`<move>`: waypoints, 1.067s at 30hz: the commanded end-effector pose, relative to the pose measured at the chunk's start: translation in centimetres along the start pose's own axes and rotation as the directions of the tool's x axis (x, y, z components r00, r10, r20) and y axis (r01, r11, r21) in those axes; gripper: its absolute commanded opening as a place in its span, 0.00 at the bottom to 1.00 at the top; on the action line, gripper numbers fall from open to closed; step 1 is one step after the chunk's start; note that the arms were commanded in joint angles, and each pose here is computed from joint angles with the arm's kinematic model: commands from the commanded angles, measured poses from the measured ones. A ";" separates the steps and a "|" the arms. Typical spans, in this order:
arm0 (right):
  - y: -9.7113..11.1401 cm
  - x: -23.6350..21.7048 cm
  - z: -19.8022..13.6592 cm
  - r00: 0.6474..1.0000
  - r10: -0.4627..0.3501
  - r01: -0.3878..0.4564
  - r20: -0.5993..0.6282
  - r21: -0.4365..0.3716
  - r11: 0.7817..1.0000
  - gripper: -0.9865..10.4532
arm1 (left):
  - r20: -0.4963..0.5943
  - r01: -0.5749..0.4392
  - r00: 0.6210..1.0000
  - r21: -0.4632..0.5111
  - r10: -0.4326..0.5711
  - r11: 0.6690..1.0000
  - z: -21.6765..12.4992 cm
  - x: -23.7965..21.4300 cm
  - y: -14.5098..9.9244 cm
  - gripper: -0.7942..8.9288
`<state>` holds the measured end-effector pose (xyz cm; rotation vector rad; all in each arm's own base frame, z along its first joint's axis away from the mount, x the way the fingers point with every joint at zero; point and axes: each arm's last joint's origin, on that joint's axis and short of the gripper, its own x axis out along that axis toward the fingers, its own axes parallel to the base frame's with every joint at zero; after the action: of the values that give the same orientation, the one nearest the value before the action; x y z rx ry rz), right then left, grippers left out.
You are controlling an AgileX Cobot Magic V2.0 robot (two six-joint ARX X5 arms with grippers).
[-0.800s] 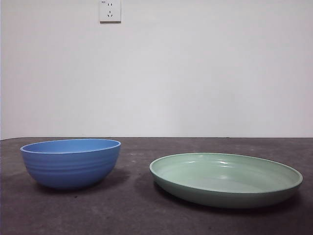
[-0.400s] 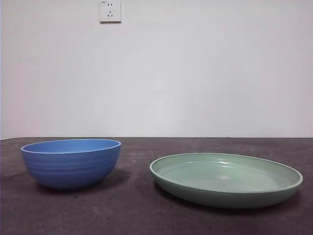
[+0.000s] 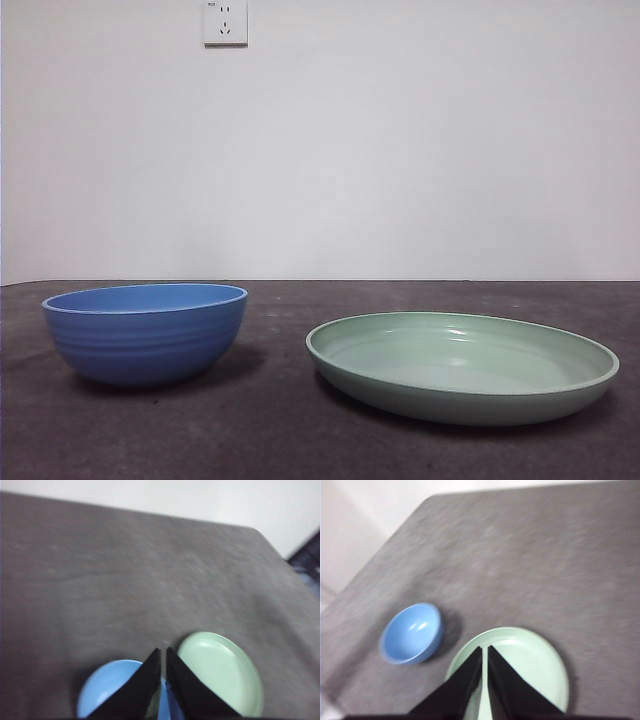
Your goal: Pick up the blue bowl, put it on the green plate, put it on desk
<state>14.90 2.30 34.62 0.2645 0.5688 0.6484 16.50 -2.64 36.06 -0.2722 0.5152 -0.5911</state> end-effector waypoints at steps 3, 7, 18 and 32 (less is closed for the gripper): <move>-0.1 1.1 0.5 0.997 0.067 -0.070 -0.045 -0.065 0.995 0.10 | -0.038 0.080 0.996 0.005 -0.080 0.997 0.7 1.1 0.3 0.10; -0.2 1.3 0.5 0.996 0.068 -0.071 -0.052 -0.060 0.996 0.10 | -0.080 0.072 0.994 -0.026 -0.074 0.997 0.5 1.6 0.7 0.10; -0.3 1.2 0.0 0.993 0.065 -0.068 -0.096 -0.023 0.997 0.10 | -0.113 0.065 0.991 -0.051 -0.070 0.997 0.1 1.8 0.8 0.10; -0.3 1.2 0.0 0.993 0.064 -0.067 -0.096 -0.023 0.998 0.66 | -0.113 0.066 0.991 -0.014 -0.067 0.998 0.1 1.8 0.8 0.73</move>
<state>15.73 2.81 33.47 0.2499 0.6687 0.7225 17.99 -2.92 34.52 -0.2962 0.6519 -0.6563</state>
